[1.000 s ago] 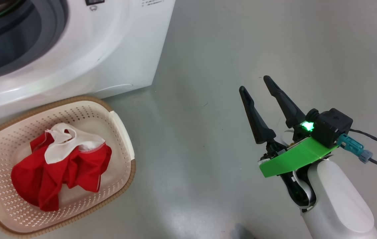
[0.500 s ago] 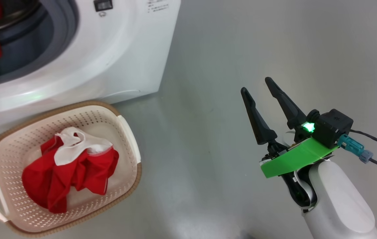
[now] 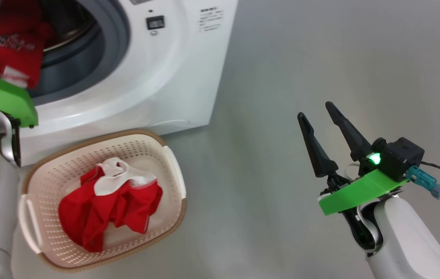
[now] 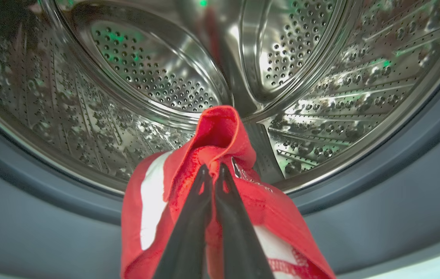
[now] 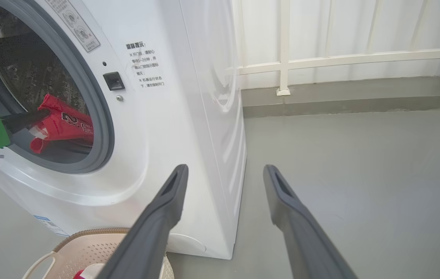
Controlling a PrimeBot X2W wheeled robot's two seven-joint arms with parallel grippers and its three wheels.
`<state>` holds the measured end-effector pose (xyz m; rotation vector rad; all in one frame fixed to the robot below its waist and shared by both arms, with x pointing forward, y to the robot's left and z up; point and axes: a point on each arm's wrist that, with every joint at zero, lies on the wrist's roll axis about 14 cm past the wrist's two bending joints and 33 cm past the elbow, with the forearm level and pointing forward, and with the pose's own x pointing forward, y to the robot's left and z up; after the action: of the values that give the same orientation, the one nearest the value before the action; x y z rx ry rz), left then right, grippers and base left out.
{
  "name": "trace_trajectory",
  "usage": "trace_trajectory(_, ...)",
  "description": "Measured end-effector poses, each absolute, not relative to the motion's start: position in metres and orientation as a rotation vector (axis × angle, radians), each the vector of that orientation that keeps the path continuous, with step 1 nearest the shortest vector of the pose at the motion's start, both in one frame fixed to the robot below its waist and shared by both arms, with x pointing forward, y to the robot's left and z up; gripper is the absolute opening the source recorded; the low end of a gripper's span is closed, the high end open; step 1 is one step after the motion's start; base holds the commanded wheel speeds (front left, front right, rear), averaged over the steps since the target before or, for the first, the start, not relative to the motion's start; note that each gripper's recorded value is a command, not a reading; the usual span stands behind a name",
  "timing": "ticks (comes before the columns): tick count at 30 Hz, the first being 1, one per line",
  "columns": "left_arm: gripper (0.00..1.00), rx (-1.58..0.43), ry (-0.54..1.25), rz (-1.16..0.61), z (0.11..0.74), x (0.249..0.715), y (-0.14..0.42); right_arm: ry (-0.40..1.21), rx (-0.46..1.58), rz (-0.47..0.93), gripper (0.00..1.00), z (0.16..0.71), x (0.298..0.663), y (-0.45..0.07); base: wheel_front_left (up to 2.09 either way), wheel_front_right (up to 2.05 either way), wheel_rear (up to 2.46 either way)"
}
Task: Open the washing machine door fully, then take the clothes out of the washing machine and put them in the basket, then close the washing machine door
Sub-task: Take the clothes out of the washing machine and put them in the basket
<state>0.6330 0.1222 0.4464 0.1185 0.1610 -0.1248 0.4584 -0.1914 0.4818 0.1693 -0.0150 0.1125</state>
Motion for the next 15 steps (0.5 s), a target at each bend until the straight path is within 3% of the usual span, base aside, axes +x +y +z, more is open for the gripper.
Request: trace_trajectory(15, 0.00, 0.007, -0.152, -0.084, 0.529, 0.587, 0.147, -0.039, 0.178, 0.155, 1.00, 0.491, 0.459, -0.178, 0.00, 0.00, 0.00)
